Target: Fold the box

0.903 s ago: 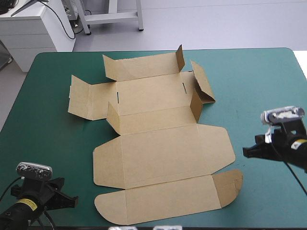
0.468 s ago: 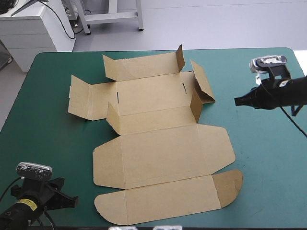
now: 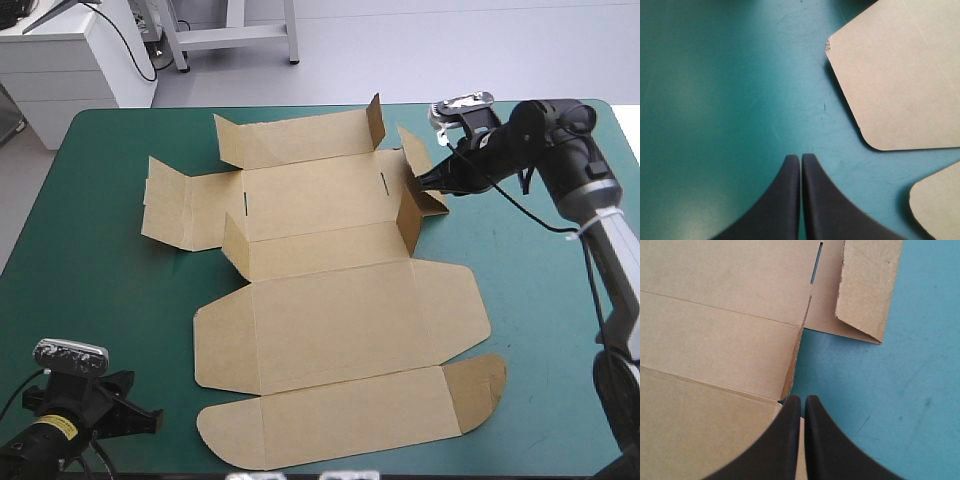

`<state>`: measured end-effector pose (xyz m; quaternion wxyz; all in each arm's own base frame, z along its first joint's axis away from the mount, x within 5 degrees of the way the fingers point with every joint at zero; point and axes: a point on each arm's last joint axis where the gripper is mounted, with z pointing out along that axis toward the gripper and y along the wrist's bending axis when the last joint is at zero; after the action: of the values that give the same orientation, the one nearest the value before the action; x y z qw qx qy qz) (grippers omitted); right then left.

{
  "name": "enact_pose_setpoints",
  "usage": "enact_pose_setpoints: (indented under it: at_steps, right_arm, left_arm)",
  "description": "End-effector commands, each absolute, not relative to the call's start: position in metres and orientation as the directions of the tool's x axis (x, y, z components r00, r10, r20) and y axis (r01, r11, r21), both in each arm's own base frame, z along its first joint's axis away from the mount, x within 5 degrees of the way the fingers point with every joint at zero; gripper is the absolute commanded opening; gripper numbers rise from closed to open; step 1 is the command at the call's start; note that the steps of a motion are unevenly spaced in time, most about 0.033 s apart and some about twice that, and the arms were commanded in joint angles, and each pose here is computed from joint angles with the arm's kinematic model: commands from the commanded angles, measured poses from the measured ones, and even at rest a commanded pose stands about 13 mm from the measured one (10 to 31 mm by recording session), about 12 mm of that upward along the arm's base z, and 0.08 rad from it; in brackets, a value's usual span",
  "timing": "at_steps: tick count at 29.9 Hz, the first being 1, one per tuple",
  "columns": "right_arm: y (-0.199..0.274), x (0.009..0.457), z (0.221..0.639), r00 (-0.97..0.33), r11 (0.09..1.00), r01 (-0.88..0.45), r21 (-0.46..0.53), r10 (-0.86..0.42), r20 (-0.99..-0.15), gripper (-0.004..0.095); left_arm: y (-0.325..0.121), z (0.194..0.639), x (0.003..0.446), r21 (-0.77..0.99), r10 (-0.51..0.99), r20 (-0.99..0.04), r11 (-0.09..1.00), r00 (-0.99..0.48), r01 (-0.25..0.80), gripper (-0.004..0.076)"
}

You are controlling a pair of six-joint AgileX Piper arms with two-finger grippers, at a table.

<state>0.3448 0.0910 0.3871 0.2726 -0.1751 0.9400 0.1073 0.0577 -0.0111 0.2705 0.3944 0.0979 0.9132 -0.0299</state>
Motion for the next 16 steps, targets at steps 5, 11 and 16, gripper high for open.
enact_pose_setpoints:
  at_steps: [5, 11, 16]
  right_arm:
    - [0.110, 0.374, 0.388, -0.788, 0.880, -0.427, 0.208, -0.249, -0.563, 0.0380]
    - [0.116, 0.400, 0.370, -0.806, 0.875, -0.432, 0.217, -0.267, -0.528, 0.0424]
    - [0.119, 0.413, 0.347, -0.833, 0.878, -0.419, 0.230, -0.271, -0.482, 0.0416]
  left_arm:
    - [-0.012, 0.283, 0.062, 0.015, 0.132, -0.775, 0.982, -0.618, 0.191, -0.0008]
    - [-0.012, 0.283, 0.062, 0.015, 0.132, -0.775, 0.982, -0.618, 0.191, -0.0008]
    - [-0.012, 0.283, 0.062, 0.015, 0.132, -0.775, 0.982, -0.618, 0.191, -0.0008]
